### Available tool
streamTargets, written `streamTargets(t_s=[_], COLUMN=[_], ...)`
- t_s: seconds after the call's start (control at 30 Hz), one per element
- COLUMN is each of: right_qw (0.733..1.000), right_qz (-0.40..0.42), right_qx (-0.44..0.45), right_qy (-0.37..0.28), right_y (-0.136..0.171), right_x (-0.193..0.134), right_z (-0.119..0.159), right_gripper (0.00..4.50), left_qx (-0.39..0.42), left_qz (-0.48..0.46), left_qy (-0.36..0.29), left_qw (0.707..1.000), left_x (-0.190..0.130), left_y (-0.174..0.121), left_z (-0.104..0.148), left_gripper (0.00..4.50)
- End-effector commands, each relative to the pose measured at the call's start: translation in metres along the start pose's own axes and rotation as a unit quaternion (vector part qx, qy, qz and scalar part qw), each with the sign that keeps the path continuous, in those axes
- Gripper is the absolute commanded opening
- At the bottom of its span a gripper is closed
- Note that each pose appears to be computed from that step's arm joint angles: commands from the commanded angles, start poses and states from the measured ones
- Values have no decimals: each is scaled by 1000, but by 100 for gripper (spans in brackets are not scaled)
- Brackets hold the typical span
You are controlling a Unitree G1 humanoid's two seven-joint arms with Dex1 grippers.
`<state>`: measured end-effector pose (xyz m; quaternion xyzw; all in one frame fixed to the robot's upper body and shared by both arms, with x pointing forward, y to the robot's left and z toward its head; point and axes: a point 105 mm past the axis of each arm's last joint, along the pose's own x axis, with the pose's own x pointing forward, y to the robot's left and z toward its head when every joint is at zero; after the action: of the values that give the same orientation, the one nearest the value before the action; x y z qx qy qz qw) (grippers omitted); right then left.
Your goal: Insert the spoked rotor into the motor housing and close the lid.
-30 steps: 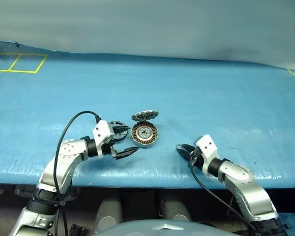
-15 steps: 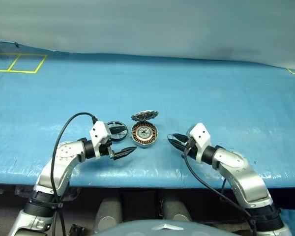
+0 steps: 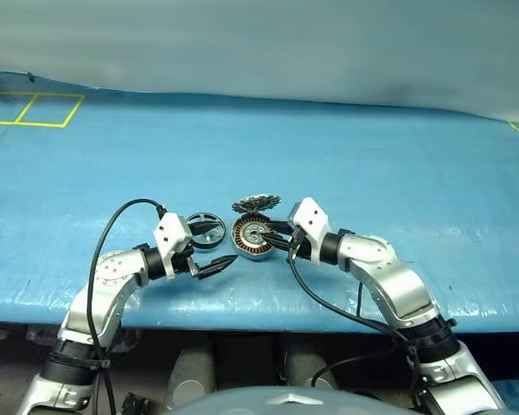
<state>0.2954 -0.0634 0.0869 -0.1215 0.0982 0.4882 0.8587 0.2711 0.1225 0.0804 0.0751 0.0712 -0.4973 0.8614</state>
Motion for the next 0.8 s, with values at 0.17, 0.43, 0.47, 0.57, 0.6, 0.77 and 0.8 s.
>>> streamTargets(t_s=[0.17, 0.43, 0.47, 0.57, 0.6, 0.77, 0.8], right_qw=[1000, 1000, 1000, 1000, 1000, 1000, 1000], right_qz=[11, 13, 14, 15, 15, 15, 15], right_qx=[-11, 0, 1, 2, 2, 3, 3], right_qy=[-14, -11, -10, -8, -7, -3, -2], right_y=[-1, -2, -2, -3, -3, -4, -5], right_x=[8, 15, 16, 18, 18, 20, 20], right_z=[6, 0, 0, -1, -2, -3, -4], right_gripper=[82, 82, 82, 82, 82, 82, 82], left_qx=[20, 23, 23, 23, 23, 25, 25], left_qz=[6, 8, 9, 10, 11, 14, 15], left_qy=[-24, -29, -29, -30, -30, -29, -29], left_qw=[999, 999, 999, 999, 999, 999, 999], left_x=[-3, -3, -3, -3, -3, -4, -4], left_y=[0, 2, 2, 2, 2, 2, 2], left_z=[15, 17, 17, 17, 17, 17, 17], left_gripper=[450, 450, 450, 450, 450, 450, 450])
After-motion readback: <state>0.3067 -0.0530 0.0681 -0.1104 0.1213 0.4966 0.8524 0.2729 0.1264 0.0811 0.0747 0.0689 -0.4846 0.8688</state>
